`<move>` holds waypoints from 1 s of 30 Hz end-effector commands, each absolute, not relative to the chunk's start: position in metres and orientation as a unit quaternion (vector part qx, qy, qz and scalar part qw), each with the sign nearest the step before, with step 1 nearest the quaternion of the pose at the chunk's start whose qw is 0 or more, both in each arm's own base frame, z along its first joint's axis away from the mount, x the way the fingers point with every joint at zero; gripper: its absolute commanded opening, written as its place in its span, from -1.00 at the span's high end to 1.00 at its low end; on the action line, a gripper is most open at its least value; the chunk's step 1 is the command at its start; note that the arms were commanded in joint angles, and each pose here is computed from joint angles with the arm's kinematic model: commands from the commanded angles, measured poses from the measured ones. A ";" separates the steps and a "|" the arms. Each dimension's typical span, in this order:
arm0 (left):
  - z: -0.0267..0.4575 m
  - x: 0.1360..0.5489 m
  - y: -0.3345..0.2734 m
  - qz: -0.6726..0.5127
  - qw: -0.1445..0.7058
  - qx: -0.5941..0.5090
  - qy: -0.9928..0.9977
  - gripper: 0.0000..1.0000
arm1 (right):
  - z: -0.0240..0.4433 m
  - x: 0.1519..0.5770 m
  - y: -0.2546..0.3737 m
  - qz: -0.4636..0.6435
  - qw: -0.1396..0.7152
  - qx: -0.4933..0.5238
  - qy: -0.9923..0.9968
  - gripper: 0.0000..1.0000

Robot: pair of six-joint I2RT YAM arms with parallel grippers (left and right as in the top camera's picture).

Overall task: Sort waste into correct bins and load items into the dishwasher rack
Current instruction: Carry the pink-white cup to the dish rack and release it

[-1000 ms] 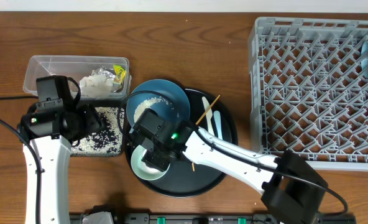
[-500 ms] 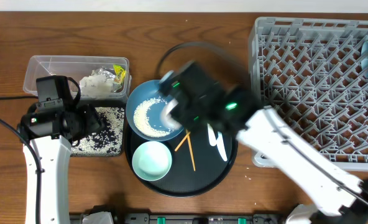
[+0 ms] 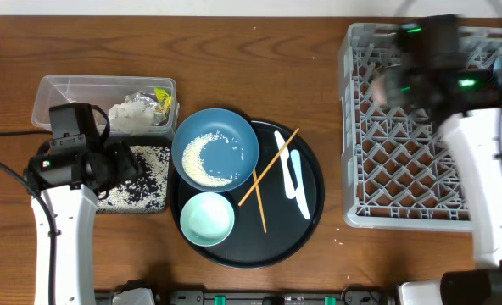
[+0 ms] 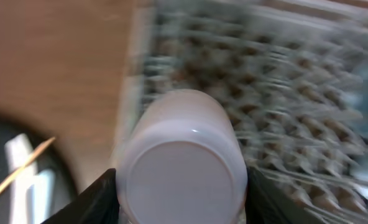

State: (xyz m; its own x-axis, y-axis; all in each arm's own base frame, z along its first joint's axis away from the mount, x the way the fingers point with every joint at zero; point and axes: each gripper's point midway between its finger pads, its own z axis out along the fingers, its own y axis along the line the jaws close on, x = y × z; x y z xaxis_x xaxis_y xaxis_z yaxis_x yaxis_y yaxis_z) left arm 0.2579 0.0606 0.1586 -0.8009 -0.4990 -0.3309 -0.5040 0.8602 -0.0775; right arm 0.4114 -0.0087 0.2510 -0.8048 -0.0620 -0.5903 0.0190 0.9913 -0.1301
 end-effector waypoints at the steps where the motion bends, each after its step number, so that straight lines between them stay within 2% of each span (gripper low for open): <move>1: 0.159 0.258 0.062 0.009 0.172 -0.268 0.948 -0.42 | 0.269 0.408 -0.068 -0.092 0.336 0.066 0.935 0.53; 8: 0.159 0.258 0.062 0.009 0.172 -0.268 0.948 -0.43 | 0.262 0.389 -0.173 -0.131 0.325 0.193 0.916 0.57; 15: 0.159 0.258 0.062 0.009 0.172 -0.268 0.948 -0.43 | 0.229 0.381 -0.232 -0.123 0.299 0.258 0.910 0.62; 21: 0.159 0.258 0.062 0.009 0.172 -0.268 0.948 -0.43 | 0.199 0.377 -0.264 -0.124 0.274 0.297 0.906 0.63; 30: 0.159 0.258 0.062 0.009 0.172 -0.268 0.948 -0.42 | 0.167 0.379 -0.275 -0.119 0.243 0.307 0.912 0.64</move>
